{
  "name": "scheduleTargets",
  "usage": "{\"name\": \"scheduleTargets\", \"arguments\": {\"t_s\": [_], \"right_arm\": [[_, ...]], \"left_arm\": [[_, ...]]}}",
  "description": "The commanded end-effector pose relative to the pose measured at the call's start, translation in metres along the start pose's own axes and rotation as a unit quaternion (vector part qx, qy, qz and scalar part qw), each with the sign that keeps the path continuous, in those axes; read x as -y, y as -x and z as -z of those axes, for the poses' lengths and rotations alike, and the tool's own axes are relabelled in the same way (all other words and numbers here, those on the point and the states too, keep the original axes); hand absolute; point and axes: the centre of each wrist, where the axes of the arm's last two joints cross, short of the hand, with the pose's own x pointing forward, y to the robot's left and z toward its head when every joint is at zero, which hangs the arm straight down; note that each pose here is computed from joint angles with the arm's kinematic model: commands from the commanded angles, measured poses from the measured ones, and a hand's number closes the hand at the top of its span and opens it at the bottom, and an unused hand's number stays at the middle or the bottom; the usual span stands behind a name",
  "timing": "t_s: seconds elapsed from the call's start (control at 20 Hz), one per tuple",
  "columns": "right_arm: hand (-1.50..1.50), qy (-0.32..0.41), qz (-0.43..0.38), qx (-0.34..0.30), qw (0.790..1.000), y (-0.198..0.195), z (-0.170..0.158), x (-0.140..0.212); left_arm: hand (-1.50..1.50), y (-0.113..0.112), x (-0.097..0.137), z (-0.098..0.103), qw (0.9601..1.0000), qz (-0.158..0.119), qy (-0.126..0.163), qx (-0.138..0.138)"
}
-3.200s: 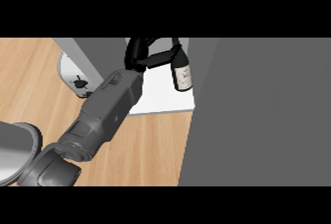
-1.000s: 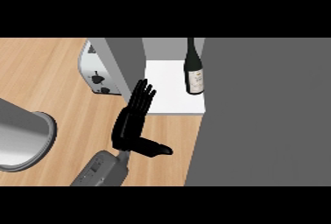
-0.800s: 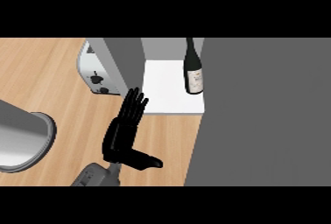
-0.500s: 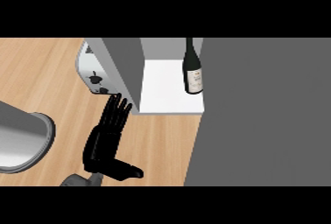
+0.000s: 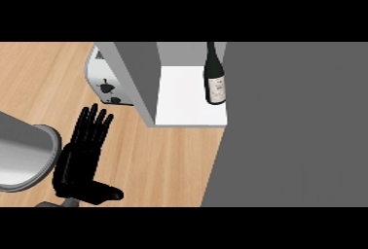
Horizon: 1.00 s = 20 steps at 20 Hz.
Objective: Pick up the wine, place it into the cabinet and close the cabinet
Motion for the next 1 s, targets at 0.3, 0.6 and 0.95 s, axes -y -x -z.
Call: {"name": "scheduleTargets", "arguments": {"t_s": [0.3,0.6,0.95], "right_arm": [[1.50,-0.045,0.064,0.049,0.996,-0.058,-0.005,-0.008],[1.50,-0.047,0.066,0.042,0.996,-0.046,0.008,-0.013],[1.50,-0.069,0.085,0.063,0.992,-0.042,0.016,-0.019]], "left_arm": [[-1.50,-0.035,-0.051,-0.013,0.9997,0.018,-0.011,0.009],[-1.50,-0.065,-0.073,-0.014,0.9996,0.022,-0.007,0.018],[-1.50,-0.072,-0.086,-0.017,0.9996,0.026,0.010,0.007]]}}
